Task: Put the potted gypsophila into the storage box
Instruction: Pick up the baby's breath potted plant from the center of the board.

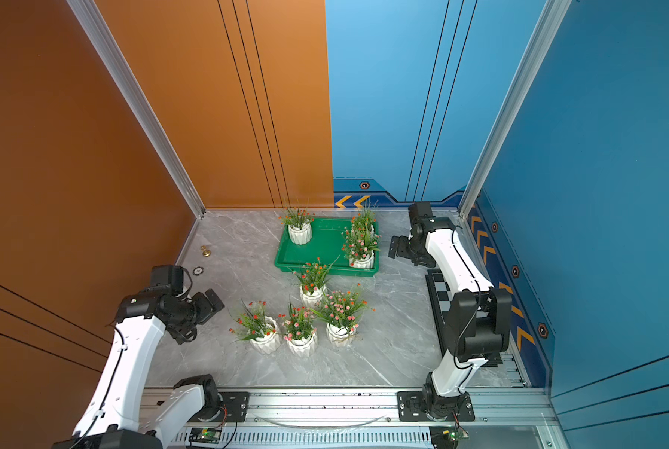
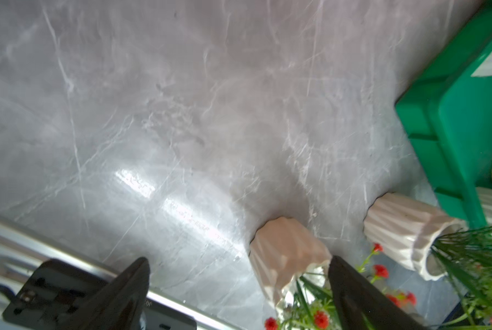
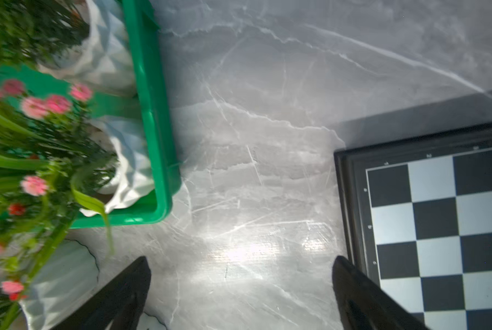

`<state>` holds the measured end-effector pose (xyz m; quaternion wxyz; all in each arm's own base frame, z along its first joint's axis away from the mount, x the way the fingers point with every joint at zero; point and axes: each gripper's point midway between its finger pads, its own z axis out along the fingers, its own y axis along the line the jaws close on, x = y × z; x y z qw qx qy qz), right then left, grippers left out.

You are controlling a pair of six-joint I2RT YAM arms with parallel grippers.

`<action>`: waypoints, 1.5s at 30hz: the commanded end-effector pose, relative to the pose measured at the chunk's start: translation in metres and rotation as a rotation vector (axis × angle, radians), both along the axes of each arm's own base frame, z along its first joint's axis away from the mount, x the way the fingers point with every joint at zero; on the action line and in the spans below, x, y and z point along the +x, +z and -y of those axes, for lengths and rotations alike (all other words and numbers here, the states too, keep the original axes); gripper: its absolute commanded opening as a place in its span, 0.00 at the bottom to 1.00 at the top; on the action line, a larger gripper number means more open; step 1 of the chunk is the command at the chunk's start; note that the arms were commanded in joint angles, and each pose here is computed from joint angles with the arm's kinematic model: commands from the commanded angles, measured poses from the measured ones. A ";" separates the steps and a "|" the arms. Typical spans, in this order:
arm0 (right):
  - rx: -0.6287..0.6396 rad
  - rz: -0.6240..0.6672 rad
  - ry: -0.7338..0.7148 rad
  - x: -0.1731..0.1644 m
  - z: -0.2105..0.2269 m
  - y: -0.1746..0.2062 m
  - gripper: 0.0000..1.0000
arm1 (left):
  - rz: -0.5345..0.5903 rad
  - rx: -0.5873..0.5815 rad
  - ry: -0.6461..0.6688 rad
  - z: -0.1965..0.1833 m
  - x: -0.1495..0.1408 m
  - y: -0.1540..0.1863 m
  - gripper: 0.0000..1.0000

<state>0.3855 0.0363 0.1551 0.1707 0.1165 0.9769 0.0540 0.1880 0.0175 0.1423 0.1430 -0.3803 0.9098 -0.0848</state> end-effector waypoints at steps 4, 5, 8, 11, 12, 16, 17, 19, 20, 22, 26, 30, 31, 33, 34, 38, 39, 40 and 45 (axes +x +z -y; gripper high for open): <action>0.015 0.022 0.002 -0.018 0.012 0.000 1.00 | -0.114 -0.001 0.031 0.002 -0.036 -0.017 0.99; 0.017 0.017 0.000 -0.021 0.013 -0.002 1.00 | -0.120 -0.008 0.029 0.003 -0.037 -0.020 0.99; 0.021 0.005 -0.006 -0.028 0.015 -0.009 1.00 | -0.143 -0.017 0.006 0.009 -0.041 -0.026 0.99; 0.023 -0.007 -0.007 -0.034 0.016 -0.014 1.00 | -0.156 -0.019 -0.020 0.013 -0.044 -0.031 0.99; 0.025 -0.011 -0.008 -0.035 0.015 -0.016 1.00 | -0.158 -0.019 -0.027 0.015 -0.044 -0.031 1.00; 0.025 -0.024 -0.010 -0.039 0.016 -0.021 1.00 | -0.168 -0.019 -0.065 0.021 -0.046 -0.033 0.99; 0.025 -0.025 -0.010 -0.040 0.016 -0.022 1.00 | -0.170 -0.021 -0.072 0.022 -0.046 -0.034 0.99; 0.027 -0.031 -0.011 -0.042 0.016 -0.025 1.00 | -0.172 -0.021 -0.081 0.025 -0.046 -0.034 0.98; 0.030 -0.032 -0.012 -0.042 0.015 -0.026 1.00 | -0.175 -0.019 -0.092 0.027 -0.046 -0.034 0.98; 0.033 -0.037 -0.011 -0.043 0.015 -0.028 1.00 | -0.178 -0.013 -0.105 0.031 -0.045 -0.034 0.98; 0.036 -0.048 -0.010 -0.044 0.014 -0.032 1.00 | -0.196 -0.010 -0.131 0.038 -0.045 -0.036 0.98; 0.037 -0.054 -0.009 -0.045 0.014 -0.035 1.00 | -0.218 -0.001 -0.184 0.047 -0.042 -0.035 0.97; 0.035 -0.055 -0.009 -0.045 0.014 -0.035 1.00 | -0.219 0.003 -0.194 0.048 -0.040 -0.034 0.97; 0.035 -0.055 -0.009 -0.045 0.014 -0.036 1.00 | -0.225 0.010 -0.218 0.052 -0.038 -0.033 0.96; 0.036 -0.057 -0.009 -0.045 0.014 -0.037 1.00 | -0.227 0.011 -0.225 0.053 -0.037 -0.033 0.95; 0.047 -0.059 -0.007 -0.047 0.011 -0.040 1.00 | -0.223 -0.001 -0.253 0.063 -0.030 -0.033 0.93; 0.054 -0.061 -0.003 -0.047 0.010 -0.041 1.00 | -0.221 -0.004 -0.259 0.065 -0.028 -0.033 0.92; 0.057 -0.060 0.000 -0.048 0.009 -0.041 1.00 | -0.222 -0.003 -0.261 0.066 -0.028 -0.034 0.92; 0.060 -0.062 0.011 -0.050 0.007 -0.044 1.00 | -0.218 -0.005 -0.278 0.075 -0.023 -0.037 0.87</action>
